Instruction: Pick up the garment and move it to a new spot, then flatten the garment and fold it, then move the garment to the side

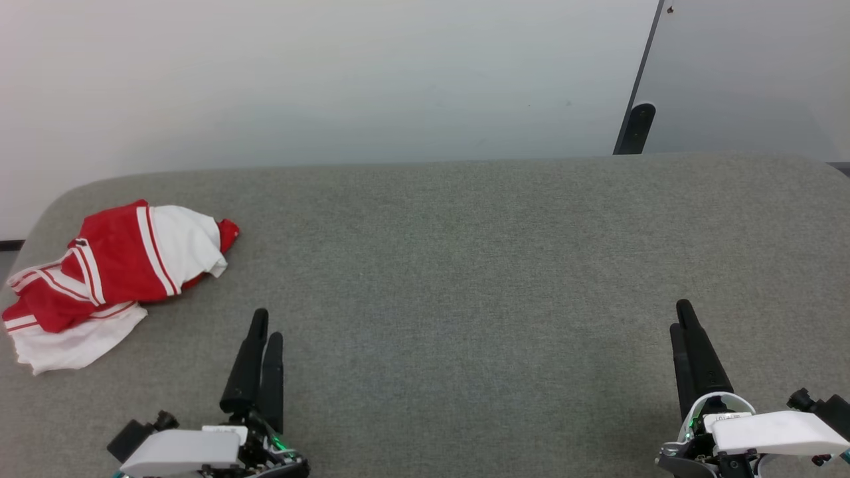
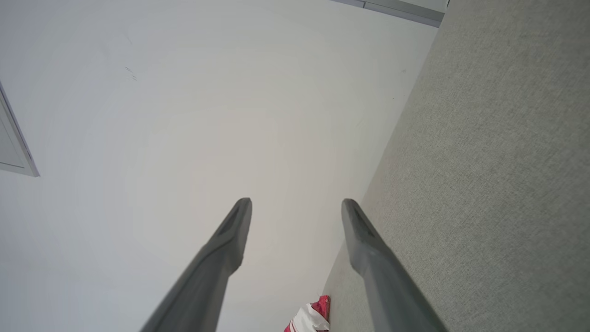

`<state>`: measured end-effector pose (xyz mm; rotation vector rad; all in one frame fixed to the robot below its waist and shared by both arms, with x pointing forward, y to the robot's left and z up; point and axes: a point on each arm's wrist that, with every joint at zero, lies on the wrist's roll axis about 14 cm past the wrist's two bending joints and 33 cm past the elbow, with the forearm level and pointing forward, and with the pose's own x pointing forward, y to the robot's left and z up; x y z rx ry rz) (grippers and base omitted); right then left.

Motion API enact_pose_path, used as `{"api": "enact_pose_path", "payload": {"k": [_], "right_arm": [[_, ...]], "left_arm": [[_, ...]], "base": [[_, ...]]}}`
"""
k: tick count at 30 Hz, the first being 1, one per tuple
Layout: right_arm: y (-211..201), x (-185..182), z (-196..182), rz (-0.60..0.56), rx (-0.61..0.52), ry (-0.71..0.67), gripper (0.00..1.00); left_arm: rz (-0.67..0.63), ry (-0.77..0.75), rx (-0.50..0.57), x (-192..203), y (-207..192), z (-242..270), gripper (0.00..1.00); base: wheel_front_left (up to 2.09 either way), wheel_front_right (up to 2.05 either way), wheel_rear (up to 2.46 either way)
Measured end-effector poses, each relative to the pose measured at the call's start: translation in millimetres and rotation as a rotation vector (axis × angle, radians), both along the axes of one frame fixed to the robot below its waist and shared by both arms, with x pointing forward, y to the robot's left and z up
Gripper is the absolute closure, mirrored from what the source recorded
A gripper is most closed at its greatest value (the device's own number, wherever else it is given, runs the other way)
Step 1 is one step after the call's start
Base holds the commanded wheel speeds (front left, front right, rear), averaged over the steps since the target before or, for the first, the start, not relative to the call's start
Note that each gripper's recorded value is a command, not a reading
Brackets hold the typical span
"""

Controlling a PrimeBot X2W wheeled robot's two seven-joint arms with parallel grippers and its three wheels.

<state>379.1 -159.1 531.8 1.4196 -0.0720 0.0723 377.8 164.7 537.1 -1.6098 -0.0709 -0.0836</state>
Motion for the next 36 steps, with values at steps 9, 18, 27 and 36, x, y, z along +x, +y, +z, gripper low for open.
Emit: {"api": "enact_pose_path", "payload": {"k": [9,18,27,36], "right_arm": [[-2.2,-0.9,1.8,0.014,-0.139,-0.018,0.0],[-2.5,0.6,3.9,0.016,-0.4,-0.056,0.0],[4.4,0.5,4.5,0.025,-0.703,-0.106,0.0],[9.6,0.6,3.6,0.02,-0.994,-0.154,0.0]], "left_arm": [[0.0,-0.009,0.103,-2.7,0.1,1.4,0.0],[0.013,-0.001,0.367,-5.9,1.8,-8.9,0.0],[-0.004,-0.025,0.707,-7.2,0.5,-19.1,0.0],[0.074,-0.118,1.091,-2.4,9.0,-0.9,0.0]], "base": [[0.0,0.0,0.0],[0.0,0.0,0.0],[0.0,0.0,0.0],[0.0,0.0,0.0]]}}
